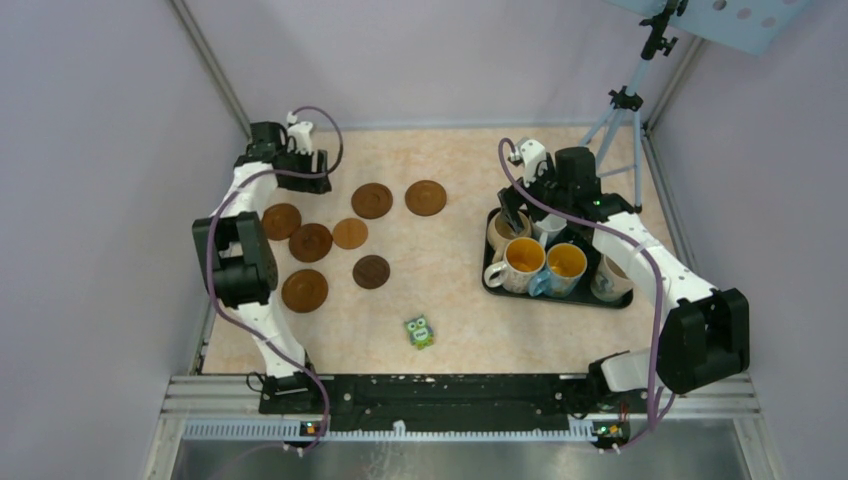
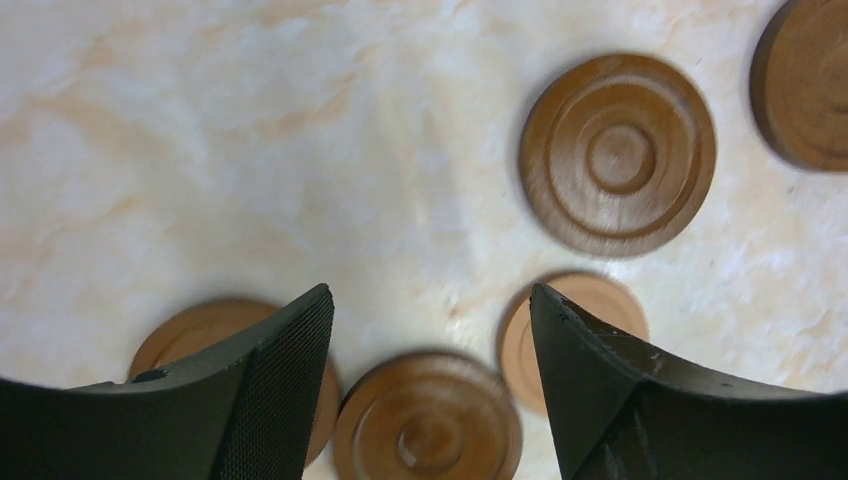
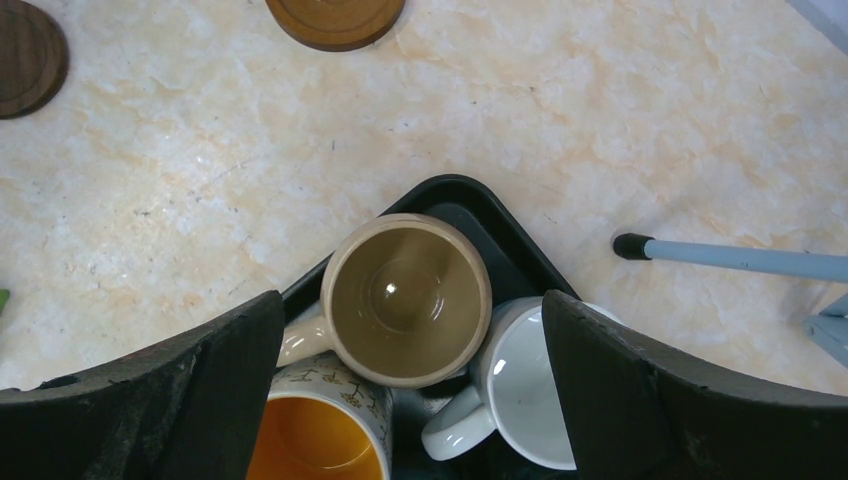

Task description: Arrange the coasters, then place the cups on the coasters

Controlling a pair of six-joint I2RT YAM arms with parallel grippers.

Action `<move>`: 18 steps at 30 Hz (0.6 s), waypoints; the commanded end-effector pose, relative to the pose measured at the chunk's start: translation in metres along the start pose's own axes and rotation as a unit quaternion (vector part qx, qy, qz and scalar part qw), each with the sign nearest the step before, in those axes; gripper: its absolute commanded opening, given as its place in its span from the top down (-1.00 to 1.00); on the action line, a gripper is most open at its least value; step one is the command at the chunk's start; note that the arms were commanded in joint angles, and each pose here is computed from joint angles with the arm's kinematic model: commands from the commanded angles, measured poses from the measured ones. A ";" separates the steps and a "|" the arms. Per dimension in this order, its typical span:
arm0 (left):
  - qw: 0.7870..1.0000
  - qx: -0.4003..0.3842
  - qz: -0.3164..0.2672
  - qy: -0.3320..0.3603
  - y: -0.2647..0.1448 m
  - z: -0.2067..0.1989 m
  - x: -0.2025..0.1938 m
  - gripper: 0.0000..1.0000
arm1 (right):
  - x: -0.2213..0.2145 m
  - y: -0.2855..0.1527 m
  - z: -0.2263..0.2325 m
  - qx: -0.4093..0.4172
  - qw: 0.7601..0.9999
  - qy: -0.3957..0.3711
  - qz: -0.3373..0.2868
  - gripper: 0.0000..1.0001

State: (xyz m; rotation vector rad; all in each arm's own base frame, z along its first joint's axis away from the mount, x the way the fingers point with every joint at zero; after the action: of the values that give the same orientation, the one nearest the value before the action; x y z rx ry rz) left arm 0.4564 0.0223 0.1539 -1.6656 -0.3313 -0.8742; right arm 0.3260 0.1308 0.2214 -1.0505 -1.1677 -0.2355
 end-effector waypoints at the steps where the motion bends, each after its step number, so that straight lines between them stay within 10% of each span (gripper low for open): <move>1: 0.999 -0.010 0.018 0.028 -0.037 0.002 -0.027 -0.55 | 0.012 -0.009 0.000 0.003 1.000 -0.012 -0.029 -0.97; 18: 0.994 0.024 0.094 0.051 -0.039 0.022 -0.100 -0.28 | 0.010 -0.007 -0.001 0.003 1.000 -0.011 -0.026 -0.97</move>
State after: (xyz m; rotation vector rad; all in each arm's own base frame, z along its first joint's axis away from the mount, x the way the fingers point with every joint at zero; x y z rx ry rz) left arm 0.3722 0.0717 0.1094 -1.6334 -0.1307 -0.7687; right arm 0.3256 0.1313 0.2213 -1.0456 -1.1677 -0.2327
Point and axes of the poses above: each gripper's point midway between its finger pads, its own y axis out along the fingers, its own z axis along the line the jaws close on, x = y × z, the point moved 6 cm from there along -y, back along the fingers, and after that the axes turned 6 degrees about y, right-handed, at the moved point
